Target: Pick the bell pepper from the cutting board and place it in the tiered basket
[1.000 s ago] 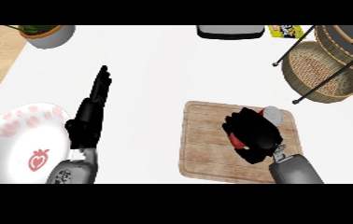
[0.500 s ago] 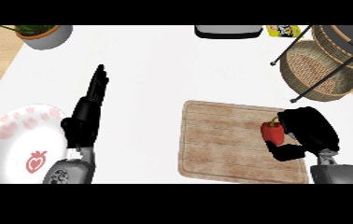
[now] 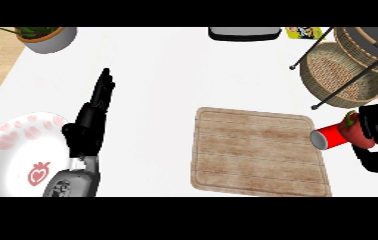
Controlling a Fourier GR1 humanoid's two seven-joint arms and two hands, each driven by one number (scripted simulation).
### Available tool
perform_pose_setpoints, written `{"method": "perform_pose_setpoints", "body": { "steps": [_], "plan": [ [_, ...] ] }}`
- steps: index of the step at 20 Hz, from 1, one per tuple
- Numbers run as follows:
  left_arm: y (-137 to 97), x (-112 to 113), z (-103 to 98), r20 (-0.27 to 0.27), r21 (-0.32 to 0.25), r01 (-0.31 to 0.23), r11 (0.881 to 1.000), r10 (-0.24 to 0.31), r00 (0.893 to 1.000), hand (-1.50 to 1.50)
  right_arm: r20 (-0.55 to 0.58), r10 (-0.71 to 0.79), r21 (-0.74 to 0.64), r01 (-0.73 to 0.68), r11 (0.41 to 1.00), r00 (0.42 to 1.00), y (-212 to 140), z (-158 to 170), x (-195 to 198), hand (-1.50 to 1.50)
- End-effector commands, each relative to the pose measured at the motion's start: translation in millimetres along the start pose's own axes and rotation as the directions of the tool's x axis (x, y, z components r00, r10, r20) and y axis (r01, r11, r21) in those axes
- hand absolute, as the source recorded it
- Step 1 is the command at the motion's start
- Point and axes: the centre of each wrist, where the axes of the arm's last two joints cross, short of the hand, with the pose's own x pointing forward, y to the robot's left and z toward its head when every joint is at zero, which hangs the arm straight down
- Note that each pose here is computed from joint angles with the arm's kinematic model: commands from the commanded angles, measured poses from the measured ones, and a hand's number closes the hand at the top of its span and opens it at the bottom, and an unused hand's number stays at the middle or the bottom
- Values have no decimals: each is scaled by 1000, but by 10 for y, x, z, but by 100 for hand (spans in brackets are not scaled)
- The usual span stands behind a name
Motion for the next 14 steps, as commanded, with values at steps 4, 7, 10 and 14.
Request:
{"method": "perform_pose_setpoints", "body": {
  "steps": [4, 7, 10, 14],
  "plan": [
    [-21, -48, 139, -3, 5, 18, 1000, -18, 1000, 0, -36, -108, -133, 102, 986, 994, -931, 383, -278, 150],
    [-27, -29, 54, 3, -16, -14, 1000, 14, 1000, 0, -63, -132, -148, 122, 982, 989, -1316, 401, -496, 150],
    [-37, -80, -64, 18, -23, 6, 1000, -6, 1000, 0, -67, -181, -155, 169, 973, 981, -1526, 392, -442, 150],
    [-128, 18, -23, 21, -13, 12, 1000, -11, 1000, 0, -34, -372, -138, 365, 921, 927, -1511, 128, -446, 150]
  ]
}}
